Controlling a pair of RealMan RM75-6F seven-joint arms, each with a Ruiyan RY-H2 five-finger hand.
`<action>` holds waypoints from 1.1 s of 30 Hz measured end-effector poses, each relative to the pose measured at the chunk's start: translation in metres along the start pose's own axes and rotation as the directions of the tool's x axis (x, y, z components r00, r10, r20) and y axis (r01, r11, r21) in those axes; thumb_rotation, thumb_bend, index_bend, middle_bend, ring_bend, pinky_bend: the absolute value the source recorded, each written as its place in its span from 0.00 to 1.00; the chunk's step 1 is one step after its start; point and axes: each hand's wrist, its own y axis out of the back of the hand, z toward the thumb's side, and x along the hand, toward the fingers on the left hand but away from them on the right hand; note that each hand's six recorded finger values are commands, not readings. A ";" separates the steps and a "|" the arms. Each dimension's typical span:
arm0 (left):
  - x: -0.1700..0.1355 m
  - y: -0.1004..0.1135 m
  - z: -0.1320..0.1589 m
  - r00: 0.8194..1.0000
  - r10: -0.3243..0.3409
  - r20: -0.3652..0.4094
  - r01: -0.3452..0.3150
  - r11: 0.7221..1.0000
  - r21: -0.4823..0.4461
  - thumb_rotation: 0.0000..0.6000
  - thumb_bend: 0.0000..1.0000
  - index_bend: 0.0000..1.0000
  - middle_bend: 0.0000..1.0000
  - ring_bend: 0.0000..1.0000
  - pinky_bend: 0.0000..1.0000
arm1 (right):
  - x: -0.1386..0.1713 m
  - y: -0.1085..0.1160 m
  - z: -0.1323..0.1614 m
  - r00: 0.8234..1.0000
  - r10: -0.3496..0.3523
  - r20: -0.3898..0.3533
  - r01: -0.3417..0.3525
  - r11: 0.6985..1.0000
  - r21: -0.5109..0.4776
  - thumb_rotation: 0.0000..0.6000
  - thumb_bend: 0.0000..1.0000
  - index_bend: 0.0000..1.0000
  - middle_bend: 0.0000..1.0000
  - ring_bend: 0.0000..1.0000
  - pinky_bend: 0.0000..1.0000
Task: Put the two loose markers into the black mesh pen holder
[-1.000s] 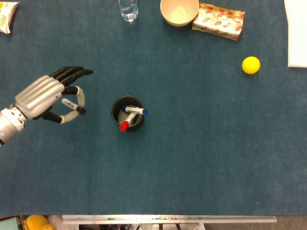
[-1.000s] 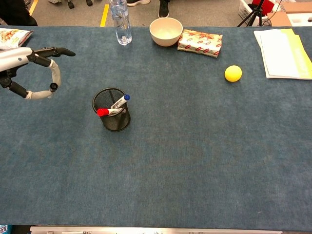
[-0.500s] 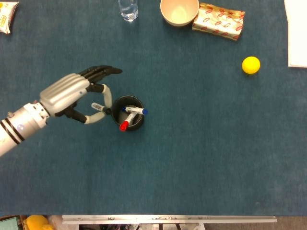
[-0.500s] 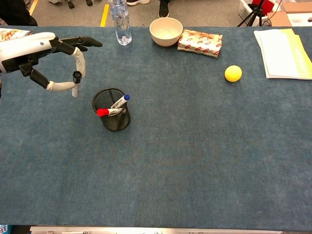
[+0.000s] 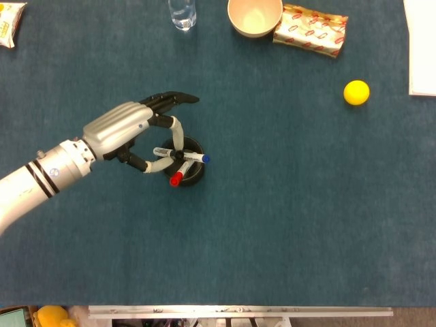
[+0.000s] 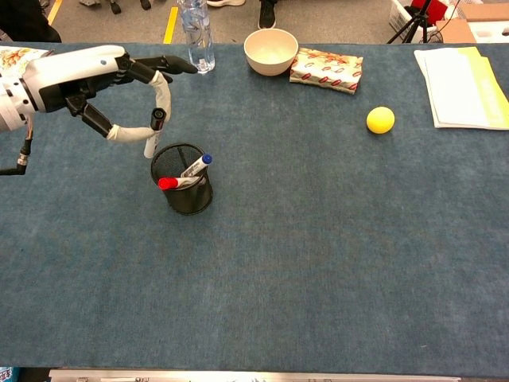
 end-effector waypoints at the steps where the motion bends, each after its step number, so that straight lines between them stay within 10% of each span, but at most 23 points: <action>1: 0.001 -0.001 0.000 1.000 -0.003 0.000 0.003 1.000 -0.002 1.00 0.32 0.59 0.07 0.00 0.07 | 0.000 0.000 -0.001 1.000 -0.001 0.001 0.001 1.000 -0.001 1.00 0.03 0.14 0.27 0.14 0.30; 21: 0.025 -0.020 0.002 0.998 -0.054 -0.025 0.053 0.998 -0.036 1.00 0.32 0.56 0.07 0.00 0.07 | 0.003 0.003 -0.012 1.000 -0.009 0.022 0.009 1.000 -0.003 1.00 0.03 0.14 0.27 0.14 0.30; 28: 0.026 -0.022 -0.011 0.996 -0.065 -0.066 0.065 0.998 0.009 1.00 0.32 0.23 0.00 0.00 0.07 | 0.002 0.003 -0.014 1.000 -0.012 0.024 0.012 1.000 -0.003 1.00 0.03 0.14 0.27 0.14 0.30; 33: 0.021 -0.018 -0.022 0.994 -0.054 -0.098 0.059 0.997 0.041 1.00 0.32 0.19 0.00 0.00 0.07 | 0.000 0.003 -0.010 1.000 -0.010 0.016 0.010 1.000 -0.002 1.00 0.03 0.14 0.27 0.14 0.30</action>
